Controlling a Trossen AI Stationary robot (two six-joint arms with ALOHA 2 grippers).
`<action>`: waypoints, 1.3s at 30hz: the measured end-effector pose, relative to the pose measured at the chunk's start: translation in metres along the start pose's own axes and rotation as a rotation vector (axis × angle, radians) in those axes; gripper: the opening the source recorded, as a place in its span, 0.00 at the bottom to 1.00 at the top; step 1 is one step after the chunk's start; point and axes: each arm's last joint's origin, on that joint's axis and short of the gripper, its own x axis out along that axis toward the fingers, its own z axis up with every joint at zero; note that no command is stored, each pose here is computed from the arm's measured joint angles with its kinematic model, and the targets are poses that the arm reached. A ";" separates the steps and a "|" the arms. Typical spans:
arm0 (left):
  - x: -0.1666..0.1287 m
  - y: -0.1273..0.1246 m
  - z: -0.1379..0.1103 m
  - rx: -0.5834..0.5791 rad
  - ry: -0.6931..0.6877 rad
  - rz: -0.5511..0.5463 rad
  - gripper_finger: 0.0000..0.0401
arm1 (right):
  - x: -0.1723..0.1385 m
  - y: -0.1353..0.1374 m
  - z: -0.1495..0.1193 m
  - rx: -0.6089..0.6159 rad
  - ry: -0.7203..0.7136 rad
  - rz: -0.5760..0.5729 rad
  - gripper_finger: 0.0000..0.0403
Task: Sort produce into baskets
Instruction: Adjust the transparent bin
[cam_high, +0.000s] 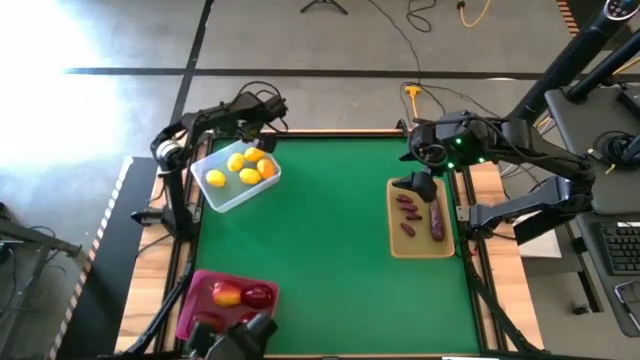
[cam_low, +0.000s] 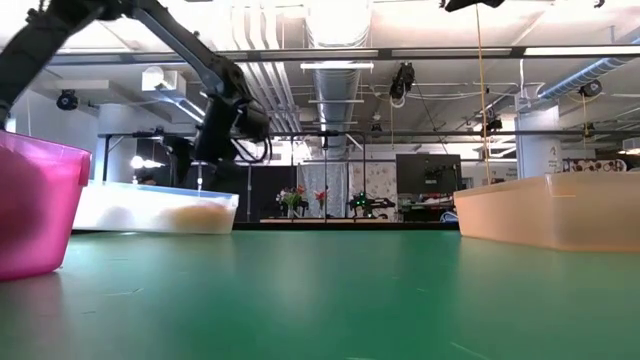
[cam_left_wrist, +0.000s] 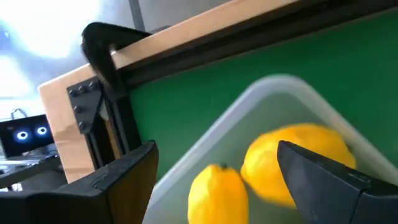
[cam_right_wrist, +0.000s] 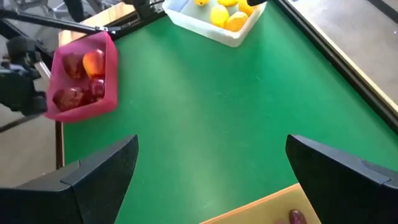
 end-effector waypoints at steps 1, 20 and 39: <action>0.003 -0.002 0.004 0.003 0.009 -0.001 0.77 | 0.000 0.000 0.000 0.008 -0.001 -0.001 0.99; -0.069 -0.083 0.021 0.241 -0.122 -0.168 0.77 | 0.017 0.001 0.004 0.001 0.050 0.024 0.99; -0.116 -0.156 -0.092 0.362 -0.136 -0.155 0.77 | 0.015 -0.001 -0.003 -0.092 0.108 0.010 0.99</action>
